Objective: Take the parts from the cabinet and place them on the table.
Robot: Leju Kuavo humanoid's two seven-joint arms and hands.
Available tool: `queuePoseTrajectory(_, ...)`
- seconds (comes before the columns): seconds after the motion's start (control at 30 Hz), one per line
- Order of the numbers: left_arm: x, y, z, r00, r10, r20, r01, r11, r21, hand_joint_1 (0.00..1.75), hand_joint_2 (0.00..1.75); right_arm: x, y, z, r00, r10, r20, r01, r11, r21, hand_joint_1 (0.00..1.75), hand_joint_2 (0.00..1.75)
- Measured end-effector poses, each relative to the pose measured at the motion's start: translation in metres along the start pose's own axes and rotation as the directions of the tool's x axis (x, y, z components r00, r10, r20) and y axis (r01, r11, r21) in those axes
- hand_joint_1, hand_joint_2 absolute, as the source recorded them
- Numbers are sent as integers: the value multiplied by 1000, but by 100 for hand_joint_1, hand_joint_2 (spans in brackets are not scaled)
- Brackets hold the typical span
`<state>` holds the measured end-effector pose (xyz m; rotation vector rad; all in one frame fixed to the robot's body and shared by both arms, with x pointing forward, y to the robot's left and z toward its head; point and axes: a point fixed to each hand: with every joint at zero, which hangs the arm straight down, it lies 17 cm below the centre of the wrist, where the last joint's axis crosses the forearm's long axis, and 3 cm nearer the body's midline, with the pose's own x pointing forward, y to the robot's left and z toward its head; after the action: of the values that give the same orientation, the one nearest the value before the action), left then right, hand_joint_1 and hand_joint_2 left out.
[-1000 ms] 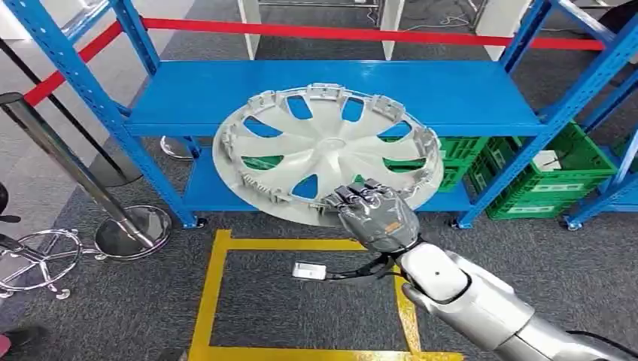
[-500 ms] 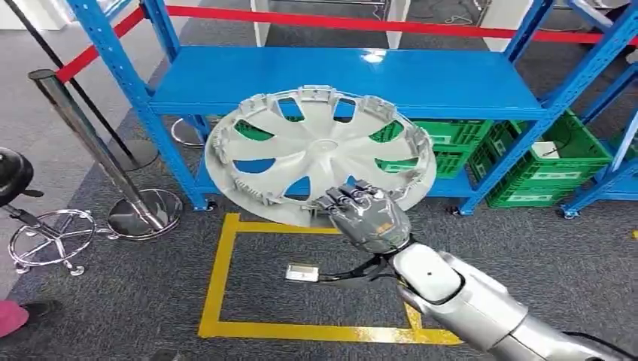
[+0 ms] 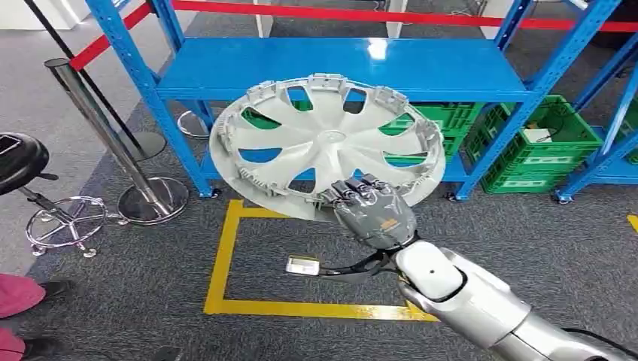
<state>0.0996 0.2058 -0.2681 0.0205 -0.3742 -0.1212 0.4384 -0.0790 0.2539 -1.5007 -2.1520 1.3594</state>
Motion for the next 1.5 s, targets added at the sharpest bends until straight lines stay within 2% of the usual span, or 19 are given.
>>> queuePoseTrajectory(0.87,3,2,-1,1000,-19,12,19,1000,3,0,175,-9,-4,-1,998,0,-59,-1,1000,-13,175,175)
queuePoseTrajectory(1.5,0,-3,1,999,-28,25,29,999,-17,0,175,-7,-4,1,999,2,-48,-3,1000,-12,175,175)
